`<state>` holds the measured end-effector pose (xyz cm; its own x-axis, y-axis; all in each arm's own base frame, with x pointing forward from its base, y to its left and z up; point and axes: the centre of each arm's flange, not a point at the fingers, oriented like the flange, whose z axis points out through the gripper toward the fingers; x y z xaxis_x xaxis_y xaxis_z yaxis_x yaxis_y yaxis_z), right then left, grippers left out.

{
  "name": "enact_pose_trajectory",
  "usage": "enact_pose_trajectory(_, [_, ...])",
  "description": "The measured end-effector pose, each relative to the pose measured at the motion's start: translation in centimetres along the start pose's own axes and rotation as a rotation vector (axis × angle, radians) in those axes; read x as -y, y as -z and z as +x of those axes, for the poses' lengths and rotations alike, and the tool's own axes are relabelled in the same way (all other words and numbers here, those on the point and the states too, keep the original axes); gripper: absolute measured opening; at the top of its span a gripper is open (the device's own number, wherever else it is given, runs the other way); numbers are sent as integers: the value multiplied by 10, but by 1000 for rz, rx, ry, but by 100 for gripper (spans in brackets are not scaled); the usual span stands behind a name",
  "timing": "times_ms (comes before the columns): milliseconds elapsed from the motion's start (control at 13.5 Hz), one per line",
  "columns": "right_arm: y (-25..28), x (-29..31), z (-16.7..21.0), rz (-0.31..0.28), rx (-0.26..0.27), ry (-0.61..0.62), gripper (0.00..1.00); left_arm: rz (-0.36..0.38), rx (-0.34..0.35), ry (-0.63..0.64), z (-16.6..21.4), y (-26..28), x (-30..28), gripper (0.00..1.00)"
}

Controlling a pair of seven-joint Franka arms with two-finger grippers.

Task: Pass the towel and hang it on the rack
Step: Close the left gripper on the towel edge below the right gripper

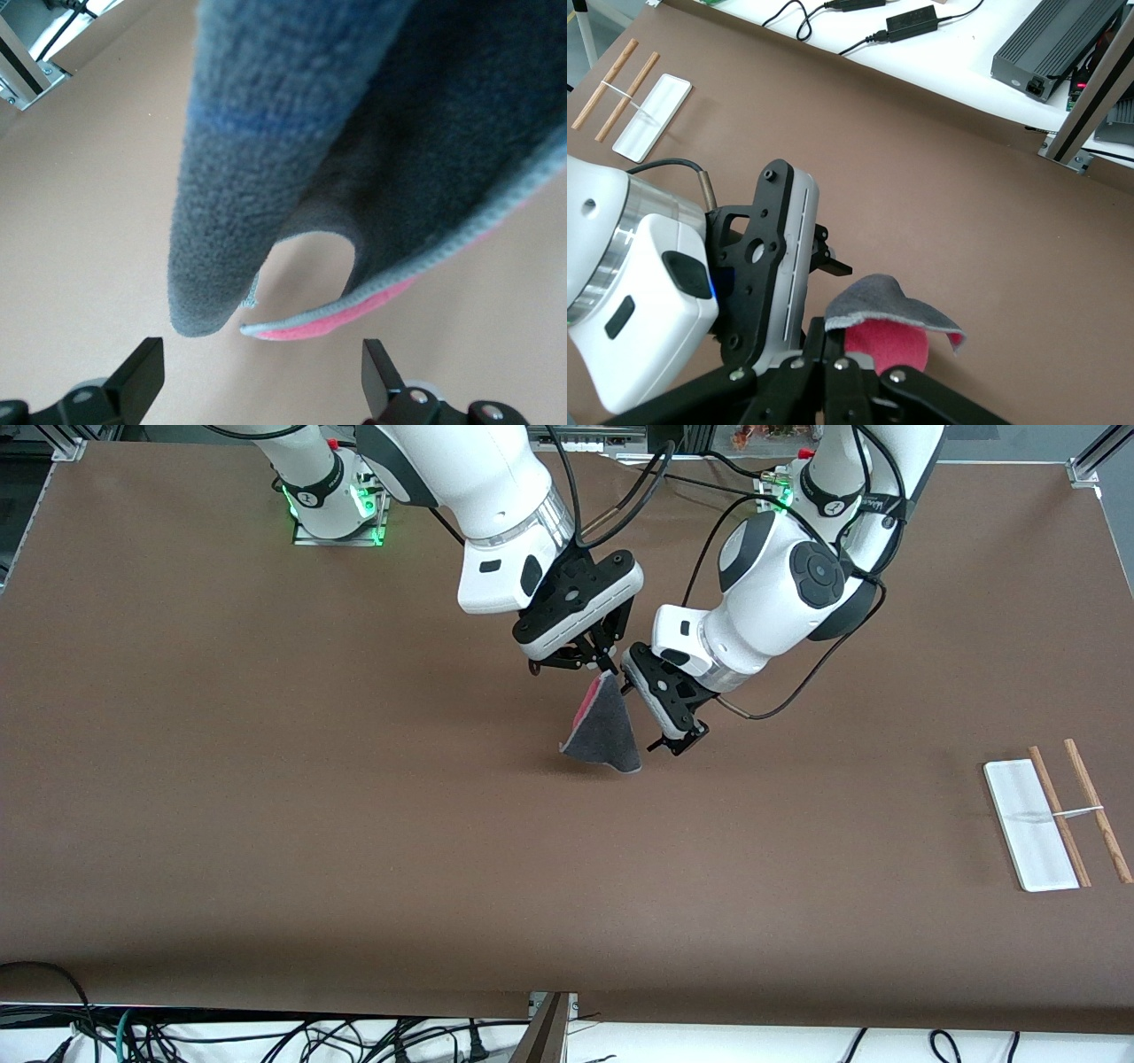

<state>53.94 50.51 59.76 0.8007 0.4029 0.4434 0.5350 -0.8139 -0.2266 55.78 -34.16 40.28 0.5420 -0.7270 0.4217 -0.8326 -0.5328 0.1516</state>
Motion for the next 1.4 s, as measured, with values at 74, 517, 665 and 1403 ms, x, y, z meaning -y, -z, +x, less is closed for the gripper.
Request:
enact_pose_trajectory(74, [0, 0, 0, 0, 0, 0, 1, 0, -2, -2, 1, 1, -1, 98])
enact_pose_trajectory(517, [0, 0, 0, 0, 0, 0, 1, -34, -22, 14, 7, -1, -16, 98])
enact_pose_trajectory(665, [0, 0, 0, 0, 0, 0, 1, -37, -23, 16, 9, -2, -20, 97])
enact_pose_trajectory(1403, [0, -1, 0, 0, 0, -1, 1, -40, -24, 15, 11, -3, -25, 44])
